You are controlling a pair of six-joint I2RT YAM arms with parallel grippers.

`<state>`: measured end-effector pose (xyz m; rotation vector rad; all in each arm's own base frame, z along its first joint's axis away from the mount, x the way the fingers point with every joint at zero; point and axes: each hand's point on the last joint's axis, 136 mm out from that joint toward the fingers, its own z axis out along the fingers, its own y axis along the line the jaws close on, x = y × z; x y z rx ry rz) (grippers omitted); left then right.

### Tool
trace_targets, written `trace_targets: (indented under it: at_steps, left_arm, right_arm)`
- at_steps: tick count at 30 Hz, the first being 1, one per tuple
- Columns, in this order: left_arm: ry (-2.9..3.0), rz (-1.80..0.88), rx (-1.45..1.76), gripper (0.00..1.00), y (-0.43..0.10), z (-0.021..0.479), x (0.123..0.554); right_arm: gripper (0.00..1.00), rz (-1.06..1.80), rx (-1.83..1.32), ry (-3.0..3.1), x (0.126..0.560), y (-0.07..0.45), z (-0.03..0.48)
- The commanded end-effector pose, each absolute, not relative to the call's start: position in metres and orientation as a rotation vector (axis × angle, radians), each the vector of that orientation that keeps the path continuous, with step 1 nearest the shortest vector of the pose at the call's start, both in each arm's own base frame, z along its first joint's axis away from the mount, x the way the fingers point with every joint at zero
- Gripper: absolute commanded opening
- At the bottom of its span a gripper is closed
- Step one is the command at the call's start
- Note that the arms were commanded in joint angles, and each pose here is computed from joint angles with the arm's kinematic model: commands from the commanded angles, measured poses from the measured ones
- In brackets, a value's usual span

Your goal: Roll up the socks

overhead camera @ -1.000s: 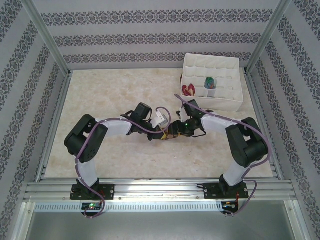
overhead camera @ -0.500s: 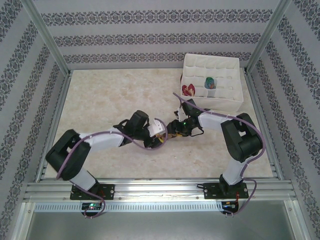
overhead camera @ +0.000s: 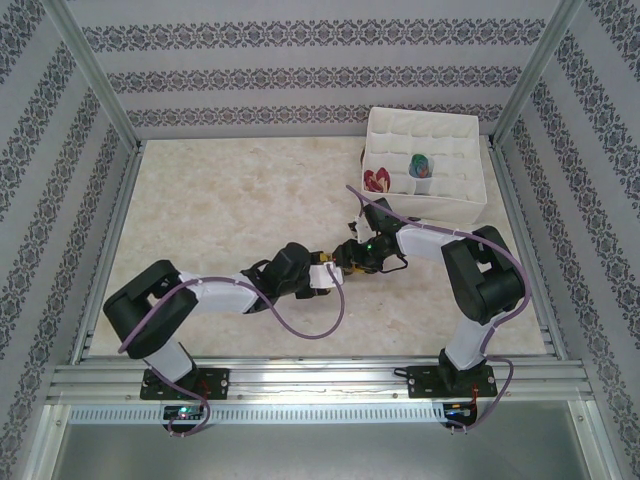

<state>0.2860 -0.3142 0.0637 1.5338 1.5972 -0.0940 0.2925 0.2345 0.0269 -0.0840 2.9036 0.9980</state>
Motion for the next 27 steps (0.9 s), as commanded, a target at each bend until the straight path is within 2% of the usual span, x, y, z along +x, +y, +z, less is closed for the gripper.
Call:
trace_targets:
  at_steps: [1,3,4,8,13,16,20,27]
  left_arm:
    - [1.536,-0.052,1.517,0.57,-0.33,0.069,0.299]
    - [1.556,-0.053,1.534,0.57,-0.33,0.057,0.3]
    - [1.568,-0.056,1.543,0.53,-0.331,0.051,0.3]
    - [1.664,-0.058,1.594,0.25,-0.326,0.033,0.297]
    - [1.8,-0.229,1.574,0.07,-0.325,0.032,0.287]
    - [1.95,-0.442,1.469,0.02,-0.324,0.036,0.287]
    - [2.091,-0.66,1.324,0.0,-0.322,0.039,0.289]
    - [2.212,-0.817,1.204,0.0,-0.32,0.035,0.293]
  right_arm:
    - [0.57,0.839,0.038,3.05,0.272,0.208,-0.008]
    - [0.57,0.849,0.05,3.052,0.272,0.207,-0.008]
    - [0.57,0.854,0.057,3.05,0.272,0.207,-0.008]
    - [0.59,0.866,0.068,3.029,0.275,0.207,-0.003]
    - [0.63,0.906,0.072,2.974,0.283,0.212,0.013]
    - [0.64,0.905,0.078,2.933,0.289,0.212,0.026]
    - [0.65,0.895,0.109,2.882,0.296,0.211,0.041]
    - [0.66,0.855,0.184,2.782,0.305,0.202,0.067]
